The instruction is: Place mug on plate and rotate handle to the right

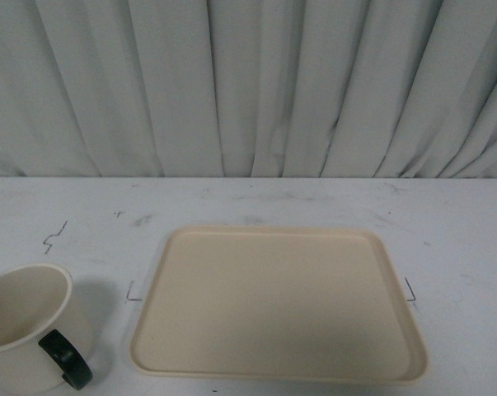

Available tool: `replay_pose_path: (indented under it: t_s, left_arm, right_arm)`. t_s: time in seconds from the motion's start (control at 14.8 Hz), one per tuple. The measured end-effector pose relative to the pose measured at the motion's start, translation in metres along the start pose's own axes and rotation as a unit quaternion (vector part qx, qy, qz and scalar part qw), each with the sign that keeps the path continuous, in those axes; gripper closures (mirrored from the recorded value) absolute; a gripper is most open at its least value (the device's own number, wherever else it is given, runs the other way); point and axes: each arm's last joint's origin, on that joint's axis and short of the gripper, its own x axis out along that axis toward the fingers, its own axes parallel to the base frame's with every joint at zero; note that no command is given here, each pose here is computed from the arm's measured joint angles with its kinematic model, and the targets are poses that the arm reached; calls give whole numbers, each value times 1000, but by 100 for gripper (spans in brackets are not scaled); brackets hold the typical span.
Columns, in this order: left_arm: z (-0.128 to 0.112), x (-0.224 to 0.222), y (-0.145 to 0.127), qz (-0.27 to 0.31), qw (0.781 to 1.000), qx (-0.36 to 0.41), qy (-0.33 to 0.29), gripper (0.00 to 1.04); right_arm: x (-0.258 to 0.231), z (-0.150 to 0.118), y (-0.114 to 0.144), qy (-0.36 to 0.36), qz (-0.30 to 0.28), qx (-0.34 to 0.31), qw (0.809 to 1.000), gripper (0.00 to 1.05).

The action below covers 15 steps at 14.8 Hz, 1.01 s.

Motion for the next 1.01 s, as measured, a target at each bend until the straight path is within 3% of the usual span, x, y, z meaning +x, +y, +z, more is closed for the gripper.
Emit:
replay_pose_path:
  t_s: [0.2, 0.34, 0.41, 0.47, 0.68, 0.81, 1.01]
  left_arm:
    - [0, 0, 0, 0, 1000, 0, 0, 7]
    - [5, 3, -1, 70, 981, 16, 182, 7]
    - [15, 10, 3, 94, 967, 28, 236, 7]
    - [23, 18, 6, 102, 957, 34, 268, 7]
    - [41, 54, 9, 55, 937, 12, 344, 7]
    - [24, 94, 8, 3, 907, -27, 420, 7]
    - [-11, 122, 11, 5, 879, -39, 475, 7]
  right_arm:
    - [0, 0, 0, 0, 0, 0, 1000, 6]
    - [0, 0, 0, 0, 0, 0, 1000, 6]
    - [0, 0, 0, -1, 0, 1, 1000, 6]
    - [0, 0, 0, 0, 0, 1, 1000, 6]
    - [0, 0, 0, 0, 0, 1, 1000, 6]
    - [0, 0, 0, 0, 0, 1, 1000, 6]
    - [0, 0, 0, 0, 0, 1, 1000, 6]
